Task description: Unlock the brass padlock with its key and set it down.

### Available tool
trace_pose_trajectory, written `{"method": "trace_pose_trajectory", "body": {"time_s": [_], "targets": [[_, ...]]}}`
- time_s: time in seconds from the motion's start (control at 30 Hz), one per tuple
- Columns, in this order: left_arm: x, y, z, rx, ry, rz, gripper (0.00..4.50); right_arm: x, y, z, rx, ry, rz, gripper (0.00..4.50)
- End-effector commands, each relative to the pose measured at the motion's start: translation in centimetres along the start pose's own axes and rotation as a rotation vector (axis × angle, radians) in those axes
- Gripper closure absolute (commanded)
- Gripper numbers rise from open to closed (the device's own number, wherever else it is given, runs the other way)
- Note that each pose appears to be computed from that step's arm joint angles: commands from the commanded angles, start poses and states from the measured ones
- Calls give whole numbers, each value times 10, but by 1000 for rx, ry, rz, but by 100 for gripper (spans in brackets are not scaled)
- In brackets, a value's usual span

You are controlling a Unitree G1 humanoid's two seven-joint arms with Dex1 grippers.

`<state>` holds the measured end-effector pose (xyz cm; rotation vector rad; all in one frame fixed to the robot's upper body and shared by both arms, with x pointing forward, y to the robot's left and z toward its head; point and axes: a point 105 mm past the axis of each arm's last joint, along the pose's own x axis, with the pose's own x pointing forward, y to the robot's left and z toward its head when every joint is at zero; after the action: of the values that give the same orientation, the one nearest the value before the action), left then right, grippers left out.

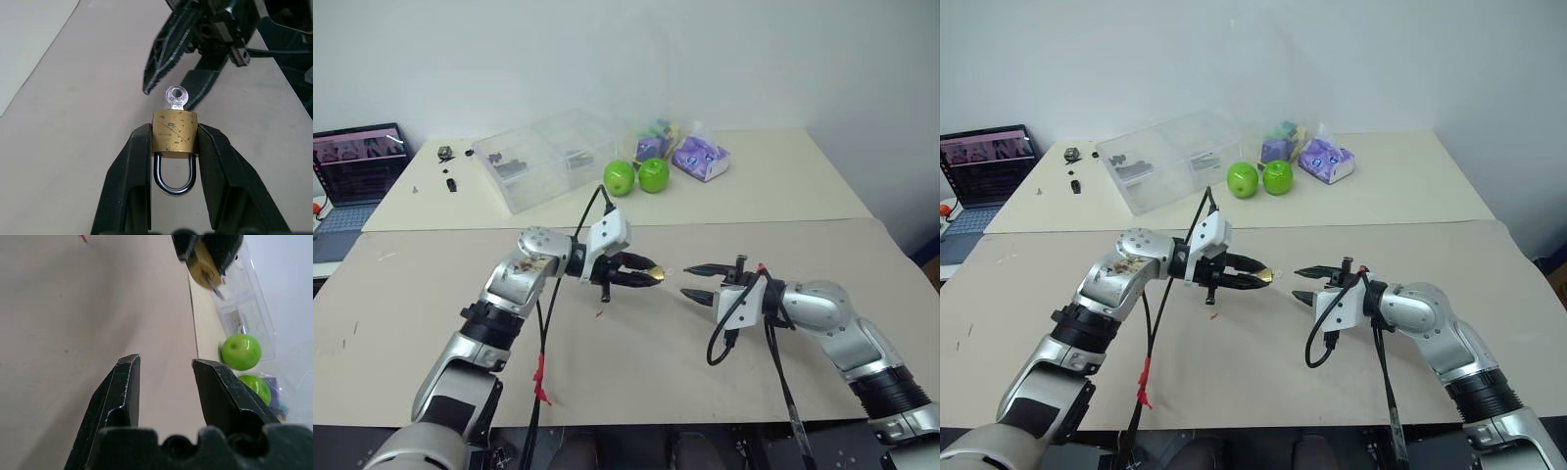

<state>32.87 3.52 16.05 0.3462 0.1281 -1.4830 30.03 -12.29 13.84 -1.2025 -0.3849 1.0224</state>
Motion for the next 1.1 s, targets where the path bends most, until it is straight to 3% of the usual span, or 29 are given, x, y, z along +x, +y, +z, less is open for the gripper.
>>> {"method": "trace_pose_trajectory", "body": {"time_s": [0.03,0.7,0.93,1.1], "targets": [[-4,8,15,-15,-49,31,367,-7,-25,15,-95,-42,-124,233],[1,7,19,-52,-63,23,367,-11,-41,24,-198,-50,-208,233],[2,6,19,-54,-67,24,367,-9,-43,28,-198,-66,-214,435],[2,8,20,-54,-75,32,367,-7,-44,30,-194,-75,-217,446]]}}
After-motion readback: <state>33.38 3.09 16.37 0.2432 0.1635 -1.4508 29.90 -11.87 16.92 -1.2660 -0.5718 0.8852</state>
